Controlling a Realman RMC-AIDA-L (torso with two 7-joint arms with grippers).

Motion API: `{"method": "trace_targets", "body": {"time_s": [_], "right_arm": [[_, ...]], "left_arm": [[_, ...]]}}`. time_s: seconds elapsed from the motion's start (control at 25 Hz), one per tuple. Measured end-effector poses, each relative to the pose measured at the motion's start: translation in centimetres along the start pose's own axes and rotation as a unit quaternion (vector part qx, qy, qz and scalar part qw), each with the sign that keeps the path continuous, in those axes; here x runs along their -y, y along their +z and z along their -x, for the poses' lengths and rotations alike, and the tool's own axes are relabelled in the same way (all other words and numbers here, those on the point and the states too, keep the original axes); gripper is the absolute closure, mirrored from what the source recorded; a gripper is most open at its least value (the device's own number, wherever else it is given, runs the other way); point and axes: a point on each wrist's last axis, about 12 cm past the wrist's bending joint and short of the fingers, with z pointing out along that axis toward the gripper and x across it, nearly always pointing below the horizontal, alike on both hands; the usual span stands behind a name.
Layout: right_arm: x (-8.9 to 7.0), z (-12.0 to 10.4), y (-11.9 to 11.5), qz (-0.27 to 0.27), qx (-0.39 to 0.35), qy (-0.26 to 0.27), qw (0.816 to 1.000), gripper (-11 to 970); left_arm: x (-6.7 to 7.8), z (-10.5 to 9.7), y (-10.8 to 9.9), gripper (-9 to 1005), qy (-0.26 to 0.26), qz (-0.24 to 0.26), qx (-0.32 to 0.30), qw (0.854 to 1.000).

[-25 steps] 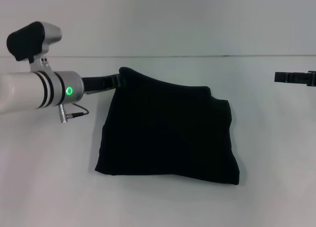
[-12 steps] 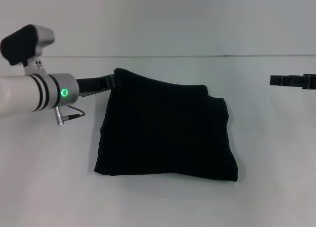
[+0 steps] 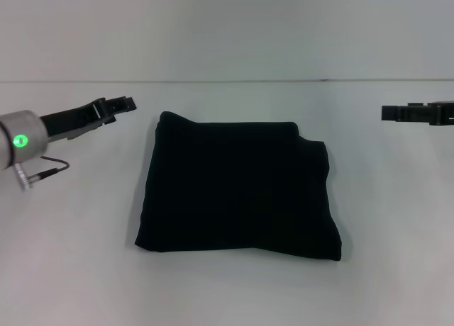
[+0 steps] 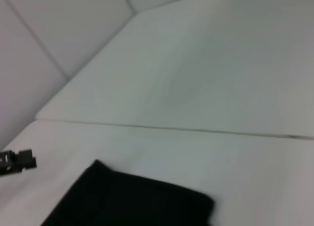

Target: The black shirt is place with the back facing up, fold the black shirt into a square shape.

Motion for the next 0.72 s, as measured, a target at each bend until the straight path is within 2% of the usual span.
{"method": "trace_targets", "body": {"time_s": [0.16, 0.24, 0.32, 0.4, 0.44, 0.52, 0.56, 0.72], "right_arm": [[-1.2, 0.2, -0.1, 0.051, -0.003, -0.057, 0.997, 78], [-2.0, 0.1, -0.1, 0.083, 0.002, -0.096, 0.992, 78], [-2.8, -0.1, 0.1, 0.111, 0.012, -0.134, 0.985, 78], [-3.4, -0.3, 0.4, 0.13, 0.027, -0.162, 0.978, 77], [-3.7, -0.3, 0.5, 0.135, 0.033, -0.17, 0.976, 77], [-4.2, -0.2, 1.1, 0.144, 0.044, -0.194, 0.969, 79], [-4.8, -0.1, 1.7, 0.151, 0.046, -0.216, 0.964, 79], [-5.2, 0.4, 2.8, 0.143, 0.034, -0.235, 0.961, 84]], "left_arm": [[1.0, -0.6, -3.0, 567, 0.053, -0.111, -0.016, 0.992], [1.7, -1.2, -4.2, 486, 0.082, -0.173, -0.019, 0.981], [2.5, -2.0, -5.2, 405, 0.108, -0.242, -0.014, 0.964], [3.0, -2.4, -5.6, 325, 0.125, -0.28, -0.003, 0.952], [3.2, -2.5, -5.6, 285, 0.138, -0.293, 0.005, 0.946], [3.6, -2.6, -5.4, 79, 0.166, -0.304, 0.008, 0.938], [4.1, -2.6, -5.0, 76, 0.195, -0.309, 0.004, 0.931], [5.1, -2.8, -3.7, 66, 0.286, -0.308, -0.035, 0.907]]}}
